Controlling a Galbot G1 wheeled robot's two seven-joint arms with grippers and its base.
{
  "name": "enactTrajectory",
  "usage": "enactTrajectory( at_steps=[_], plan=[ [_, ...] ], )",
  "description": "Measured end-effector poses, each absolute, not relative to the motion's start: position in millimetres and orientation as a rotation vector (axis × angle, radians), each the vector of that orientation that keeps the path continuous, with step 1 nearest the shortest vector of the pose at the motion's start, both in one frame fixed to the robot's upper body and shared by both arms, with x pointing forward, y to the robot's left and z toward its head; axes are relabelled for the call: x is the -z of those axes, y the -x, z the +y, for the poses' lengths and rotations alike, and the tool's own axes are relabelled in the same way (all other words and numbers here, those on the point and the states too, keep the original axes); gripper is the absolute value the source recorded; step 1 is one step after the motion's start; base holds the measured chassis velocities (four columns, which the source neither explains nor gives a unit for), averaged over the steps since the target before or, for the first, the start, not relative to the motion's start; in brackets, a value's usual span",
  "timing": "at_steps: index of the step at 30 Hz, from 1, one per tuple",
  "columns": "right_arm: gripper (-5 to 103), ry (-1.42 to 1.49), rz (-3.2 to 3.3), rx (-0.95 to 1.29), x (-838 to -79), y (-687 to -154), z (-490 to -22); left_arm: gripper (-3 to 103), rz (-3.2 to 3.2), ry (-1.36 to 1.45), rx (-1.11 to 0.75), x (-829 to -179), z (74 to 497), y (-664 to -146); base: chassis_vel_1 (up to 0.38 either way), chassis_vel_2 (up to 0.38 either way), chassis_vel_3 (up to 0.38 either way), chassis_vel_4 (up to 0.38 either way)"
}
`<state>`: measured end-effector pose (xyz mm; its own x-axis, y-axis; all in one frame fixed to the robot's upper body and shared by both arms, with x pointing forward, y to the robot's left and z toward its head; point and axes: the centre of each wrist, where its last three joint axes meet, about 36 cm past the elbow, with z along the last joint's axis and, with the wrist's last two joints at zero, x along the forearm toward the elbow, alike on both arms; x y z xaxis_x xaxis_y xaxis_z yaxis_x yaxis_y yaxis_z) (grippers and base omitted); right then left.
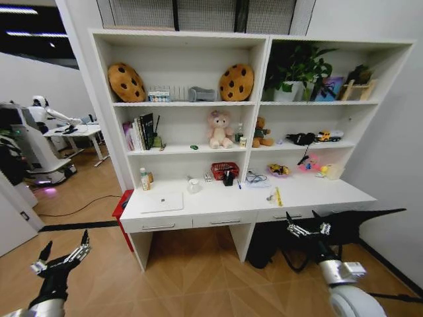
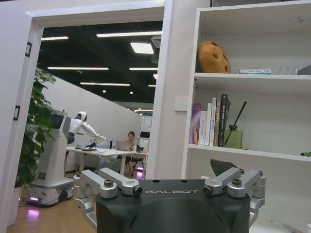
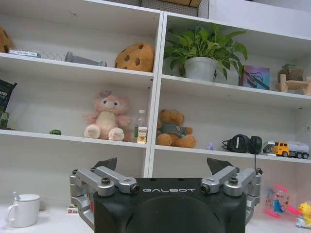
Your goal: Organize the objects on the table.
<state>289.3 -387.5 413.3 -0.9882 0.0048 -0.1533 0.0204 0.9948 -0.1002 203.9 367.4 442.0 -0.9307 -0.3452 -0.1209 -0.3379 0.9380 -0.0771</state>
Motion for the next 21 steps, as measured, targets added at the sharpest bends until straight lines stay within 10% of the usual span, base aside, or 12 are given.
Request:
enactTrajectory(
  at_steps=[21],
  plan=[
    [100,-0.019,2.984,0.152,-413.3,-289.3,-387.5,100,2.962,0.524,0.083,-442.0,367.4,-203.8,0.000,0.000,0.000,0.000]
  ],
)
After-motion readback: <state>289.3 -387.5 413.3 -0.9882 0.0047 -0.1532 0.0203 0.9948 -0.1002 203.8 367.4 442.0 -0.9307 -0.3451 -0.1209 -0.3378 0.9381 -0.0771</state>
